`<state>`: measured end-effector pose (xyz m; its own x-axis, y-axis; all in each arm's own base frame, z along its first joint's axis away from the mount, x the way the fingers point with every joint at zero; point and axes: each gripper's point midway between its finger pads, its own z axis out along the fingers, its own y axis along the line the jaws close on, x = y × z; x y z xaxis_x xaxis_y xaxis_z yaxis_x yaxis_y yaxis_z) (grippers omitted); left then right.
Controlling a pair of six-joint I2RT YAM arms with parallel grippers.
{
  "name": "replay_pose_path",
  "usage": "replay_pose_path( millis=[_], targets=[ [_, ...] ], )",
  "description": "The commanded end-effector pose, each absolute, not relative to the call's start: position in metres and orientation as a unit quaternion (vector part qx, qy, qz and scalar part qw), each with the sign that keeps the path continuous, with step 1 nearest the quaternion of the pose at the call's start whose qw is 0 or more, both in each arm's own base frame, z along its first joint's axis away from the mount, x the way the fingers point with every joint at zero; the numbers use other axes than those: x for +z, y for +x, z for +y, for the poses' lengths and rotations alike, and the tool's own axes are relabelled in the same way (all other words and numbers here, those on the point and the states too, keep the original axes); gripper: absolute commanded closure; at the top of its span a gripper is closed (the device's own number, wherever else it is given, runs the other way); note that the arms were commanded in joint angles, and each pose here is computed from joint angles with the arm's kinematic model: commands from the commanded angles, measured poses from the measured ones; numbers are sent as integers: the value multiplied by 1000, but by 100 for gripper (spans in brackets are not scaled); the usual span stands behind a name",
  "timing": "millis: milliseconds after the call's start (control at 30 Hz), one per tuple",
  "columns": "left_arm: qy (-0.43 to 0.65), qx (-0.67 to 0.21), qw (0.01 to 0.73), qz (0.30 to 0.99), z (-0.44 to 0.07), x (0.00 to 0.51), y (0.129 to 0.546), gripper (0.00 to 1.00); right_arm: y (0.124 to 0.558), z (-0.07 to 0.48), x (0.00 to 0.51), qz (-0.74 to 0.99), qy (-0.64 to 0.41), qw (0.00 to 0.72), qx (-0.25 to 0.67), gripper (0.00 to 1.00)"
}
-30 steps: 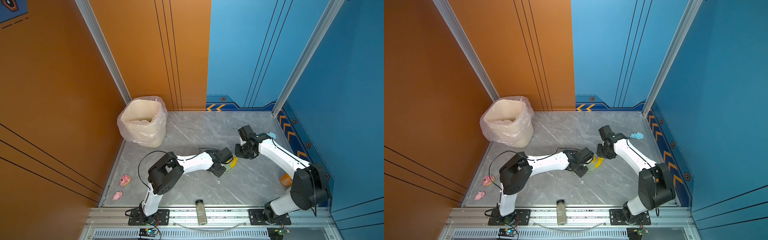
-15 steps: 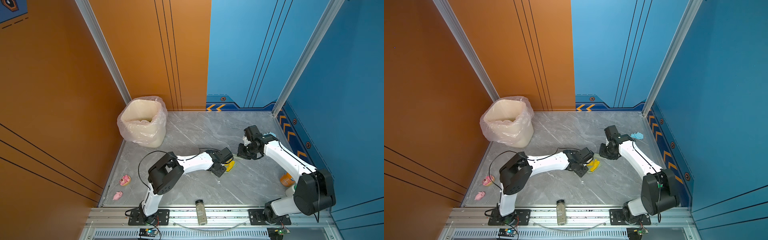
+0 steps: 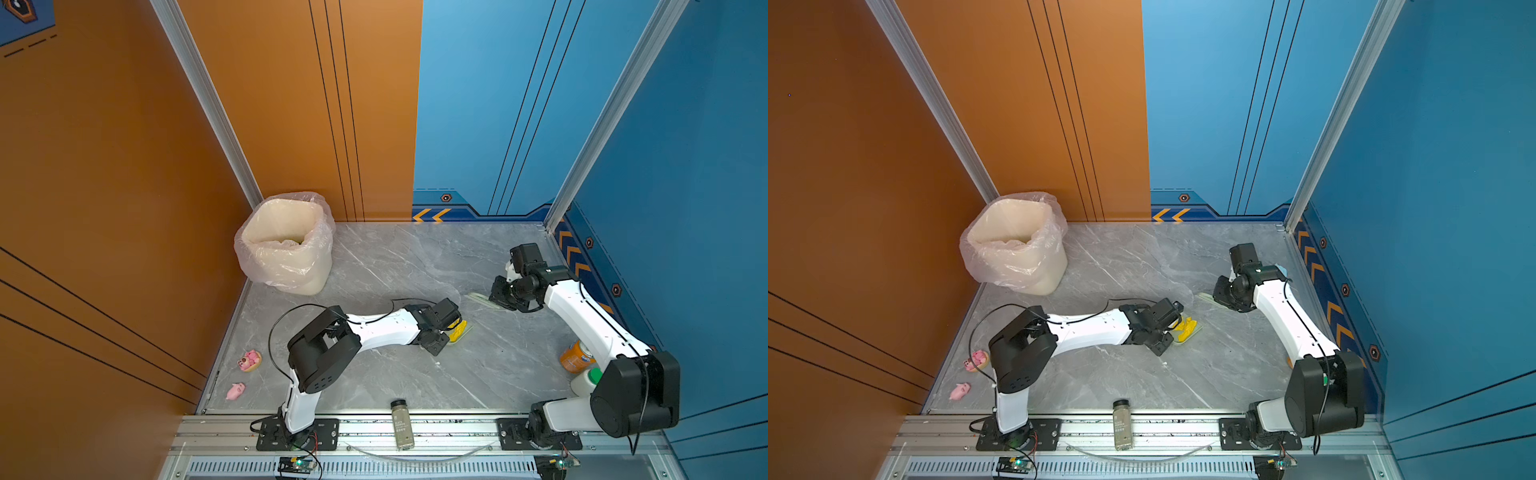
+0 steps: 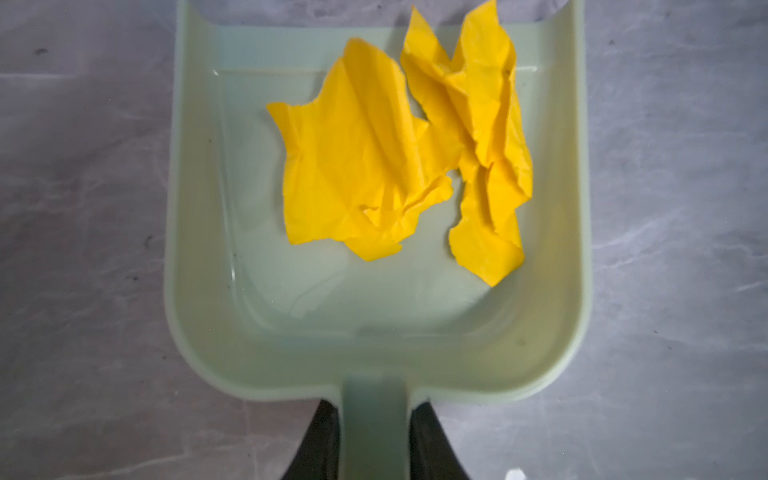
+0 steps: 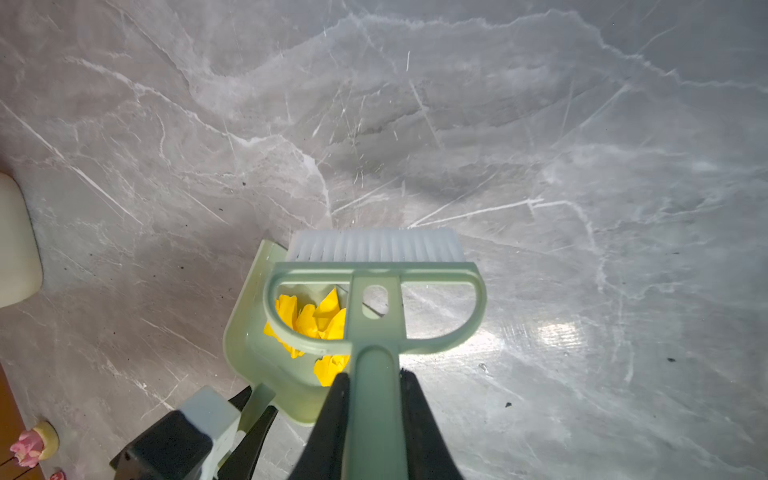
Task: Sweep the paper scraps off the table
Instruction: 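Draw the brush back with the right gripper while the left lifts the dustpan, then carry the dustpan with yellow scraps to the white bin with the left gripper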
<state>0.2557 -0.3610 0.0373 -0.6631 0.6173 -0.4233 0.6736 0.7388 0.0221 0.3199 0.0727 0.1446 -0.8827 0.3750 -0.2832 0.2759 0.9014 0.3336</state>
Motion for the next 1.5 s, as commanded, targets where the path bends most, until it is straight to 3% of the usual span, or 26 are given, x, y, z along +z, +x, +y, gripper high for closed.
replay_pose_path(
  millis=[0, 600, 933, 1467],
  targets=[
    [326, -64, 270, 904, -353, 67, 274, 100, 313, 63, 142, 960, 175, 171, 136, 100],
    [283, -17, 342, 896, -282, 167, 294, 100, 319, 59, 138, 955, 185, 169, 159, 100],
    [241, -37, 370, 896, -239, 226, 310, 100, 318, 64, 131, 954, 182, 163, 172, 100],
    [90, -78, 442, 889, -160, 320, 378, 100, 315, 65, 125, 955, 181, 159, 171, 100]
  ],
)
